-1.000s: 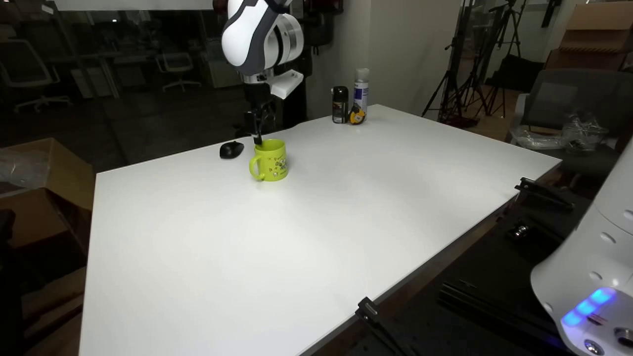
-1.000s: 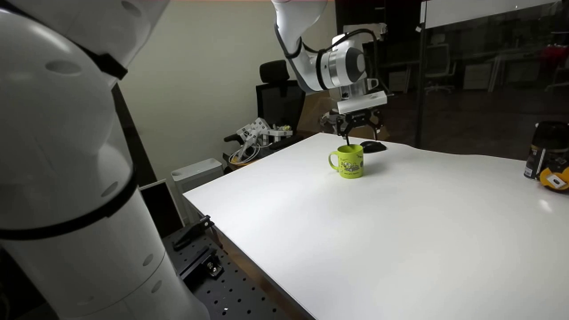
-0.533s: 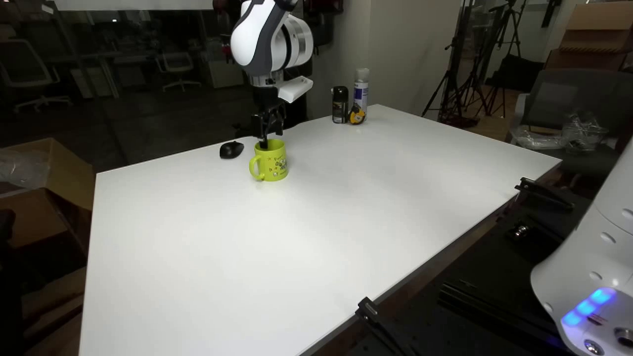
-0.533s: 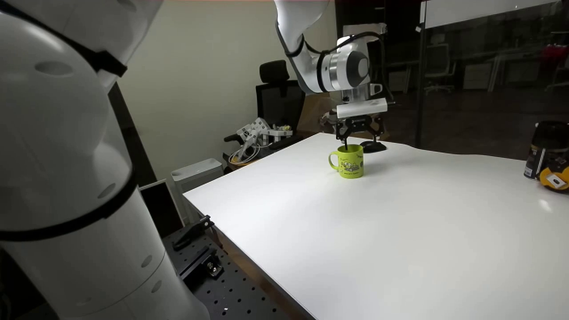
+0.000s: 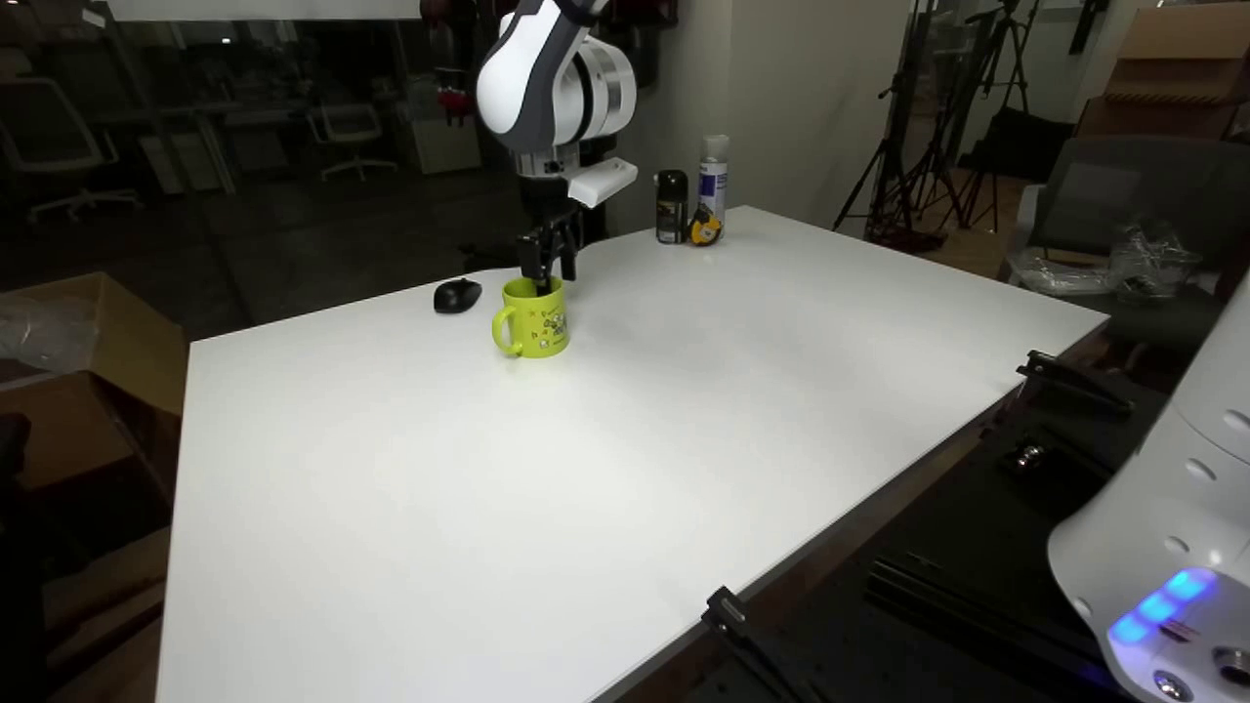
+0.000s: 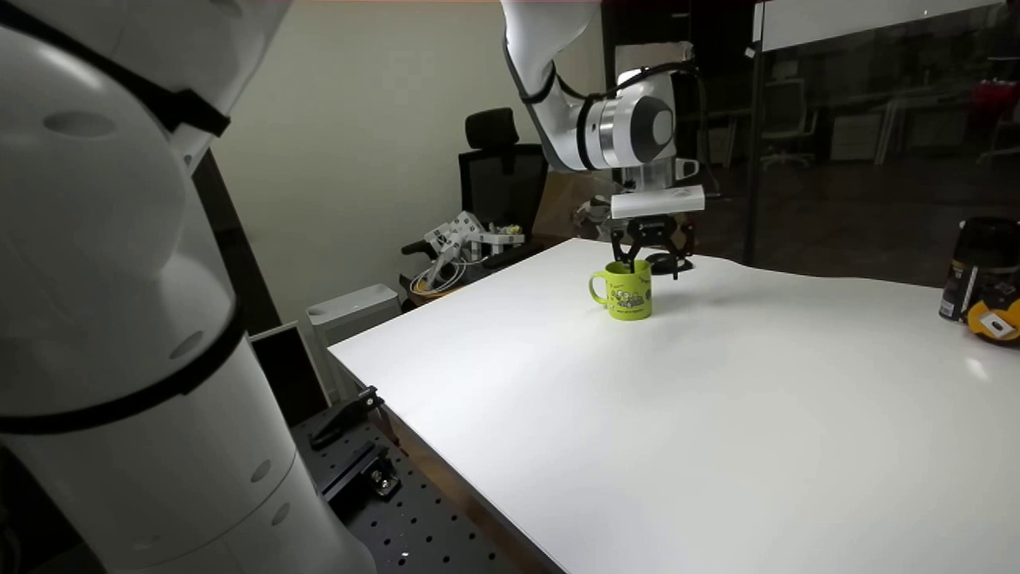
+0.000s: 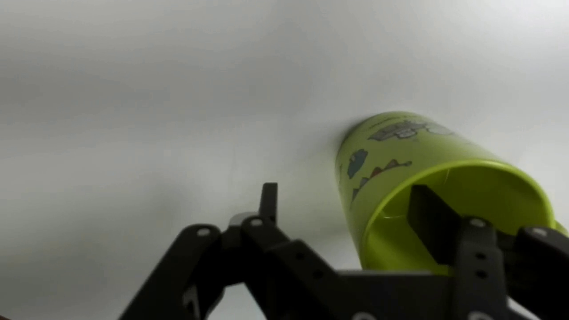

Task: Move the cup slightly down on the table

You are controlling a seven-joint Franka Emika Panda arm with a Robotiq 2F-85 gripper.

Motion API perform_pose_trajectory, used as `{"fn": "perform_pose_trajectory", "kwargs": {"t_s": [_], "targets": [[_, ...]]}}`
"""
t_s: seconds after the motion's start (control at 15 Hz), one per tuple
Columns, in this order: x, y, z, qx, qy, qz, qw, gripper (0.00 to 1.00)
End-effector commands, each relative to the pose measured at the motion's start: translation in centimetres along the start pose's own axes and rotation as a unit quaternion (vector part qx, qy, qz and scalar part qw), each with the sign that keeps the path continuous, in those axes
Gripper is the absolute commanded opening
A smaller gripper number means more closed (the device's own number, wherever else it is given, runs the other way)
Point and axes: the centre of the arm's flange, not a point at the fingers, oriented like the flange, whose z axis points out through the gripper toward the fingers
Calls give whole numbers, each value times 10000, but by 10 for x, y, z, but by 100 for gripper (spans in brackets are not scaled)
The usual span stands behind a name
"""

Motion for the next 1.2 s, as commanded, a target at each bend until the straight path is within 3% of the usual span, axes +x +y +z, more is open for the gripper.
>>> {"fn": "perform_pose_trajectory", "kwargs": {"t_s": [0.0, 0.47, 0.6, 0.73, 1.07, 1.13], "targets": [[-7, 2, -10, -14, -65, 158, 9999, 45], [-3, -2, -9, 45, -231, 40, 9997, 1], [-1, -2, -9, 82, -284, -14, 9996, 0], [-3, -2, 1, 88, -242, -35, 9997, 10], [-3, -3, 1, 116, -300, -49, 9995, 10], [-3, -3, 1, 117, -301, -49, 9995, 2]]}}
